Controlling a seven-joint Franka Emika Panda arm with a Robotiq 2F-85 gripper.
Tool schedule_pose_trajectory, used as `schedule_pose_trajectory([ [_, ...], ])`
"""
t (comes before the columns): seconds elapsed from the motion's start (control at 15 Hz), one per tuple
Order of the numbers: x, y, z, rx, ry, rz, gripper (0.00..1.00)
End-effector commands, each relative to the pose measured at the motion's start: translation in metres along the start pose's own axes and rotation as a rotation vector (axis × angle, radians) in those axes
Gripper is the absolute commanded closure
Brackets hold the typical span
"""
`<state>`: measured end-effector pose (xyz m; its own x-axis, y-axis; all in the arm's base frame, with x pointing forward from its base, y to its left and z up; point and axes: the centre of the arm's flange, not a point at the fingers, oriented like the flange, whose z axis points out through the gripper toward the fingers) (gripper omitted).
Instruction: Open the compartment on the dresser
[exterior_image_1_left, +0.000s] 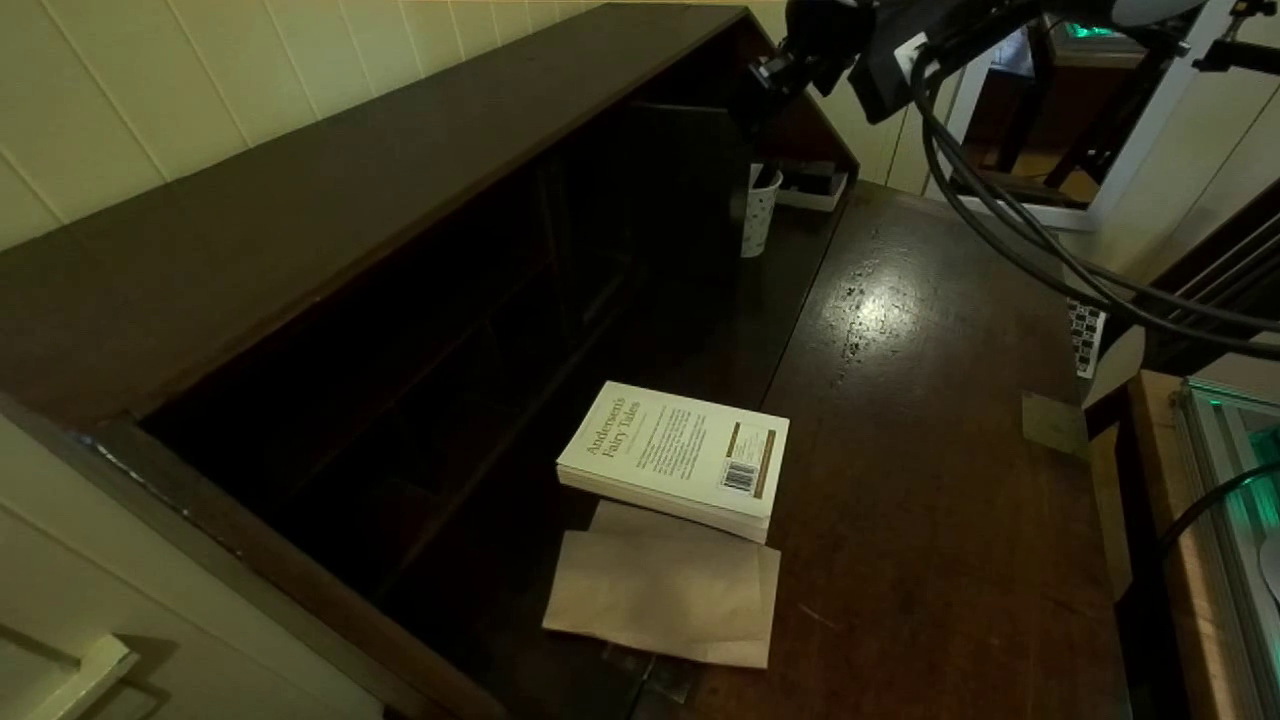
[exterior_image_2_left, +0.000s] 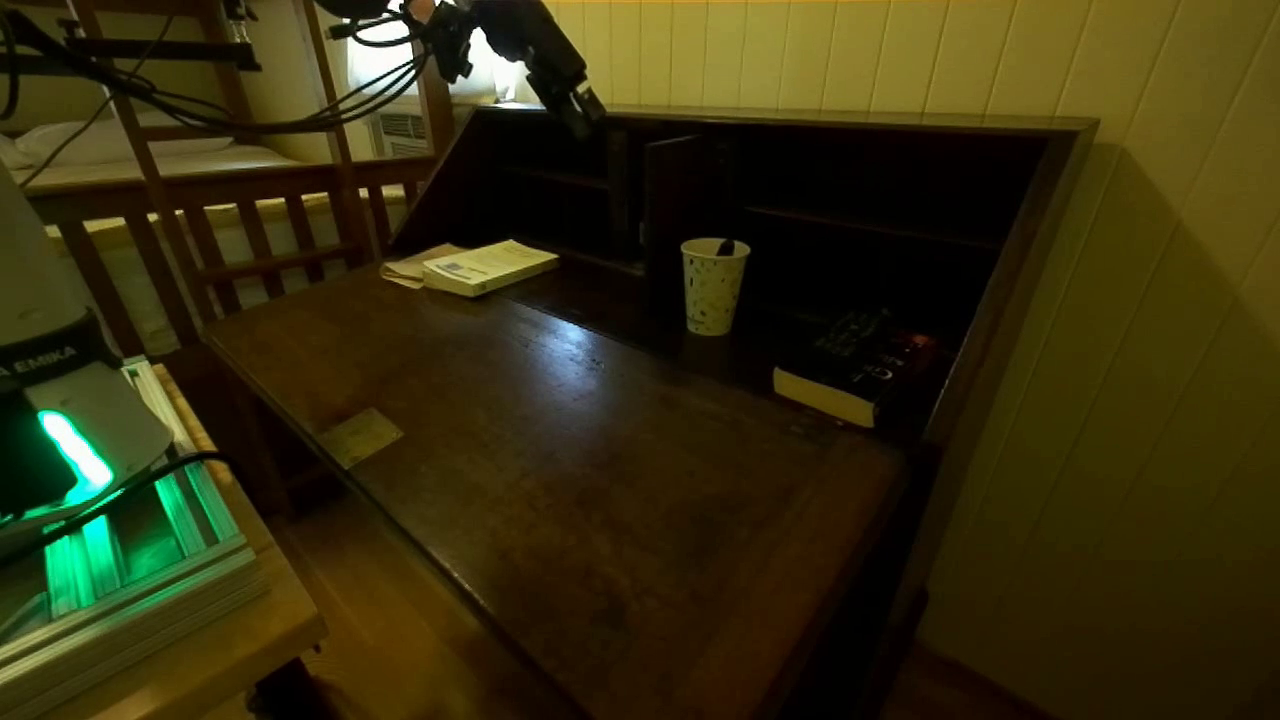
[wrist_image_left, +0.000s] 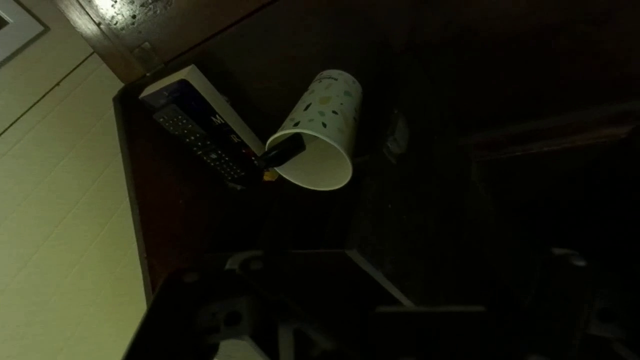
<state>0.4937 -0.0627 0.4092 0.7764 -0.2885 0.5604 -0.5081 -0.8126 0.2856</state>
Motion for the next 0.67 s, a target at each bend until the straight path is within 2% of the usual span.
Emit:
schedule_pose_trajectory([
  [0.0, 0.001, 0.019, -0.017, 0.074, -0.026, -0.018, 0.0],
  [0.6, 0.004, 0.03, -0.033, 0.248, -0.13, -0.058, 0.0],
])
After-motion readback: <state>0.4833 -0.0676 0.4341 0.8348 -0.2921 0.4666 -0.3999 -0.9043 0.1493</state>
